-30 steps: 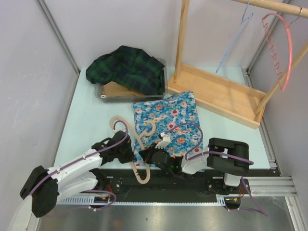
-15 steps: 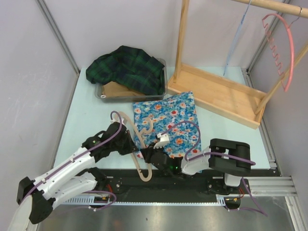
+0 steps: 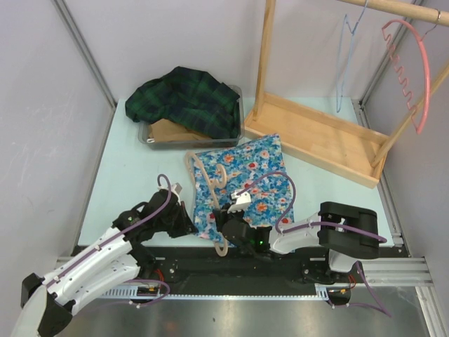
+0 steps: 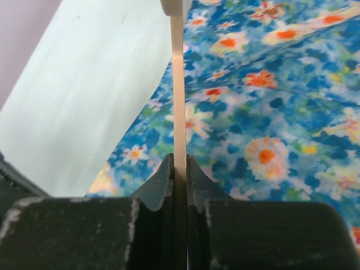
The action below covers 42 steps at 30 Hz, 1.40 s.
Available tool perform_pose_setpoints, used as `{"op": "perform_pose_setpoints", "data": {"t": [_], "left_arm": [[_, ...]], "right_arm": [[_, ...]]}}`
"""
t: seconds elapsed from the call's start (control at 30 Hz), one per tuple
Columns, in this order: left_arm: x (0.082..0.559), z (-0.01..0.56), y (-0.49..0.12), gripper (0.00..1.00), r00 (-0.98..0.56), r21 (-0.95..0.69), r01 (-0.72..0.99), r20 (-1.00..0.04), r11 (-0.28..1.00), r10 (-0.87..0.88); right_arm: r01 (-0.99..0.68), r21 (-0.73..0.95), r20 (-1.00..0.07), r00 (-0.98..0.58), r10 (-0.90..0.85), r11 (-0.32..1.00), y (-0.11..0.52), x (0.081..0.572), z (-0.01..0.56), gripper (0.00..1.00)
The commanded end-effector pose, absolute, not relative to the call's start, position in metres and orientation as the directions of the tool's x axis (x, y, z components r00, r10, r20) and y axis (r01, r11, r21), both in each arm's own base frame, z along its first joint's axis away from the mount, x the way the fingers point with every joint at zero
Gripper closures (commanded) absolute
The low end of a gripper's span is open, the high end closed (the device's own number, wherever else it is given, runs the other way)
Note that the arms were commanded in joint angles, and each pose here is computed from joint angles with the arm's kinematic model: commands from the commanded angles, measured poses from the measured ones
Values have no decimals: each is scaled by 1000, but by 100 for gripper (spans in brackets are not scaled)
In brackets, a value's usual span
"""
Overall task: Place the skirt on the hanger
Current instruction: Place skirt on hanger
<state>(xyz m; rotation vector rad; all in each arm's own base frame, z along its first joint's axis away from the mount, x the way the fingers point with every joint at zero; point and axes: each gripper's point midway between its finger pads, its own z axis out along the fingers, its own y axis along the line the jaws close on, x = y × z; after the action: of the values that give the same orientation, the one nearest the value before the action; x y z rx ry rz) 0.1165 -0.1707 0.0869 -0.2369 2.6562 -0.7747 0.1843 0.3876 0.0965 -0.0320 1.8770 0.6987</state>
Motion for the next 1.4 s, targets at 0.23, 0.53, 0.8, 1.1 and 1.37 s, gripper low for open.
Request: {"op": "perform_pose_setpoints", "data": {"t": [0.23, 0.53, 0.8, 1.1, 1.37], "left_arm": [[94, 91, -183, 100, -949, -614, -10, -242, 789, -200], [86, 86, -183, 98, -952, -629, -5, -236, 777, -197], [132, 95, -156, 19, -865, -465, -91, -401, 881, -301], [214, 106, -150, 21, -741, -483, -202, -494, 852, -456], [278, 87, -159, 52, -717, -575, -165, -488, 801, -498]], "right_arm": [[-244, 450, -858, -383, 341, 859, 378, 214, 105, 100], [-190, 437, -856, -387, 342, 879, 373, 224, 100, 100], [-201, 421, -858, -403, 317, 885, 375, 219, 92, 100], [-194, 427, -847, -428, 316, 883, 374, 217, 88, 100], [-207, 437, -837, -451, 310, 876, 377, 213, 88, 100]]}}
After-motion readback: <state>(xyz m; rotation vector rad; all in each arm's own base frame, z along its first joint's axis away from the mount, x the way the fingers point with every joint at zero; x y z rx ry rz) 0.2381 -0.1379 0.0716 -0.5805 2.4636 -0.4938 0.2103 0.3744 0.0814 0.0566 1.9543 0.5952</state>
